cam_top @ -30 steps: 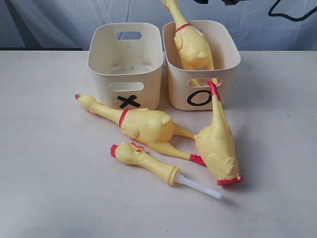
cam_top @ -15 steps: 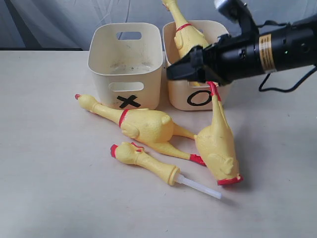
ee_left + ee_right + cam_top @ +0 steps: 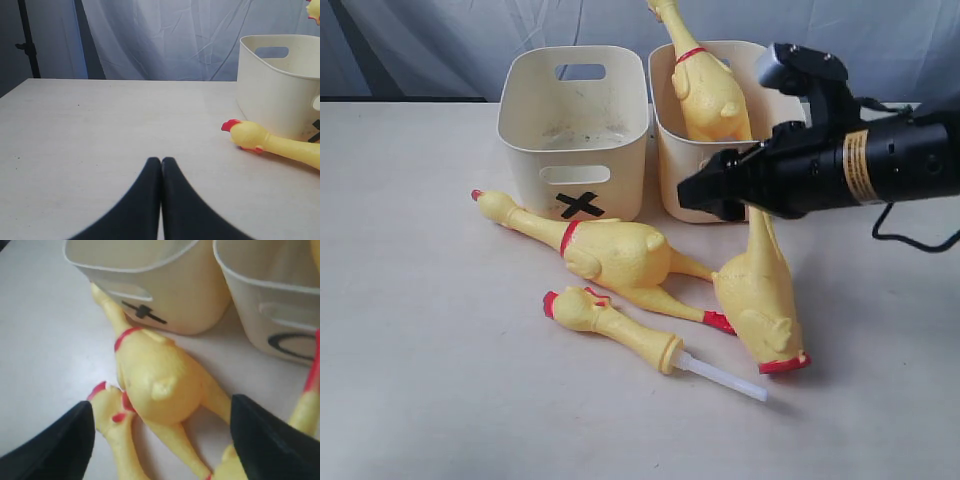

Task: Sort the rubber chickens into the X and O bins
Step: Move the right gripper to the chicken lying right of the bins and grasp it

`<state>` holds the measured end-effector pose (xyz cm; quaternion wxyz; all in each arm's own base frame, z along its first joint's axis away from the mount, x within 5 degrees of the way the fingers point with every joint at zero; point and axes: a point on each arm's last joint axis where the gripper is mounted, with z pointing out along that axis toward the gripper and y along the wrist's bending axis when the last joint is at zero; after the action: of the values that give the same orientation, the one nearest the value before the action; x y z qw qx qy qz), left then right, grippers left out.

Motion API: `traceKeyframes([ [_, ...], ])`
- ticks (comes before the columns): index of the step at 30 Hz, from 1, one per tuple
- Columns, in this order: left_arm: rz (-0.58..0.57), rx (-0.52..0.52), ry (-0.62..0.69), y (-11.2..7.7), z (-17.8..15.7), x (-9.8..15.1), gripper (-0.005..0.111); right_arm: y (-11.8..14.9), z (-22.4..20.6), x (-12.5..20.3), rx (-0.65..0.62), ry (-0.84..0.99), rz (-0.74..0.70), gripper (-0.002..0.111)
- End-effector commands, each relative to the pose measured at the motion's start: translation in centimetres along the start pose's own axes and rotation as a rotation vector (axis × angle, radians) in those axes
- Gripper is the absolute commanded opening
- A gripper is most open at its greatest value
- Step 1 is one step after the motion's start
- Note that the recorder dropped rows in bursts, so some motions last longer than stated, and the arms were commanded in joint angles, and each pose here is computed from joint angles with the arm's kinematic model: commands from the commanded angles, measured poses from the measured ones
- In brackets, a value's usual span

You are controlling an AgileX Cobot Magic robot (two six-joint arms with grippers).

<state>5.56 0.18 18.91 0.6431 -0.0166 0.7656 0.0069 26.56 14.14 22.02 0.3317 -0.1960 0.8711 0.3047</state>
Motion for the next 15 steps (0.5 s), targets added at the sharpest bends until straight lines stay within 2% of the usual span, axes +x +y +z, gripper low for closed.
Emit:
traceKeyframes([
  [1, -0.004, 0.004, -0.021, 0.0, -0.1, -0.2, 0.0, -1.2, 0.1, 3.4, 0.091, 0.067, 0.06, 0.071],
  [6, -0.004, 0.004, -0.021, 0.0, -0.1, -0.2, 0.0, -2.1, 0.0, 6.1, 0.166, 0.126, 0.091, 0.071],
  [9, -0.004, 0.004, -0.021, 0.0, -0.1, -0.2, 0.0, -2.5, -0.1, 6.7, 0.2, 0.135, 0.094, 0.071],
  [15, -0.004, 0.004, -0.021, 0.0, -0.1, -0.2, 0.0, -1.1, -1.3, 6.0, 0.124, 0.094, 0.076, 0.071],
])
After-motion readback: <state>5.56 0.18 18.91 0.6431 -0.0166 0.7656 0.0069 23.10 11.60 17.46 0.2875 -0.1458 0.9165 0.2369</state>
